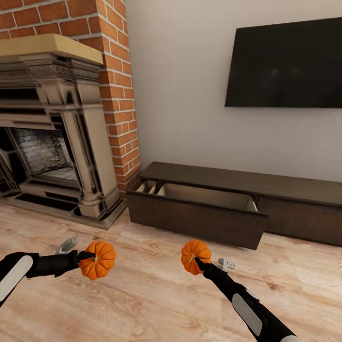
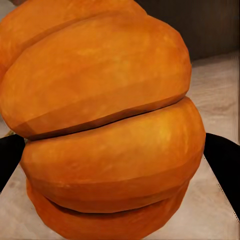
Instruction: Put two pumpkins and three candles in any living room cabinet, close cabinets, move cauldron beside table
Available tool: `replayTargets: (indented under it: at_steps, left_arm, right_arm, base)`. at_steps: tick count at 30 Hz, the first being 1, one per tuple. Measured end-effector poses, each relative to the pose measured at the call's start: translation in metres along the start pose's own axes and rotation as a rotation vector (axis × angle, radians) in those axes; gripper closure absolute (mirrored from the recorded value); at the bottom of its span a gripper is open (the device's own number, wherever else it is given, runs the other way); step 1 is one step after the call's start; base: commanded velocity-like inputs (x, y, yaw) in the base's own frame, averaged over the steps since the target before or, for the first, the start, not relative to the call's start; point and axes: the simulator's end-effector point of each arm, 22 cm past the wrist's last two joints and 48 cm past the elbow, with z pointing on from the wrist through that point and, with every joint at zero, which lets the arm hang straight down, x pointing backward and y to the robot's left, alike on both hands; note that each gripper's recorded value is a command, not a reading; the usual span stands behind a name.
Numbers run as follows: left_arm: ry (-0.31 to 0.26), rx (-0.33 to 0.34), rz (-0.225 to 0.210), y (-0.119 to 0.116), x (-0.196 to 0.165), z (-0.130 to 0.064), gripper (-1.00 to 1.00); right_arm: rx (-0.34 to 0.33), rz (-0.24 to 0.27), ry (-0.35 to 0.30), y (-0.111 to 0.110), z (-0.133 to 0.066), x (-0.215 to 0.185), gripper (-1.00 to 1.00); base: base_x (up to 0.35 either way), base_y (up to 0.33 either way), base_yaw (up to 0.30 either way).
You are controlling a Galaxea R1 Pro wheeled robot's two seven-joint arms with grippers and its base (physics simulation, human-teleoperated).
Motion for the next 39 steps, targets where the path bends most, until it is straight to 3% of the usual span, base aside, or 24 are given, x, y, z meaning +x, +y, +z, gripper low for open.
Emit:
replayTargets:
  at_steps: [18, 25, 39]
  left_arm:
    - [-0.015, 0.003, 0.013, -0.005, -0.004, -0.007, 1.00]
    - [-0.021, 0.006, 0.016, -0.008, -0.006, -0.009, 1.00]
    - [-0.035, 0.022, 0.023, -0.016, -0.010, -0.014, 1.00]
  right_arm:
    - [-0.008, -0.007, -0.016, 0.006, -0.002, -0.009, 1.00]
    - [0.061, -0.001, 0.031, -0.026, -0.010, 0.015, 1.00]
    - [0.052, -0.007, 0.023, -0.023, -0.012, 0.010, 1.00]
  base:
    - [0.170, 0.221, -0.232]
    - [0.148, 0.120, -0.232]
    - [0.009, 0.035, -0.210]
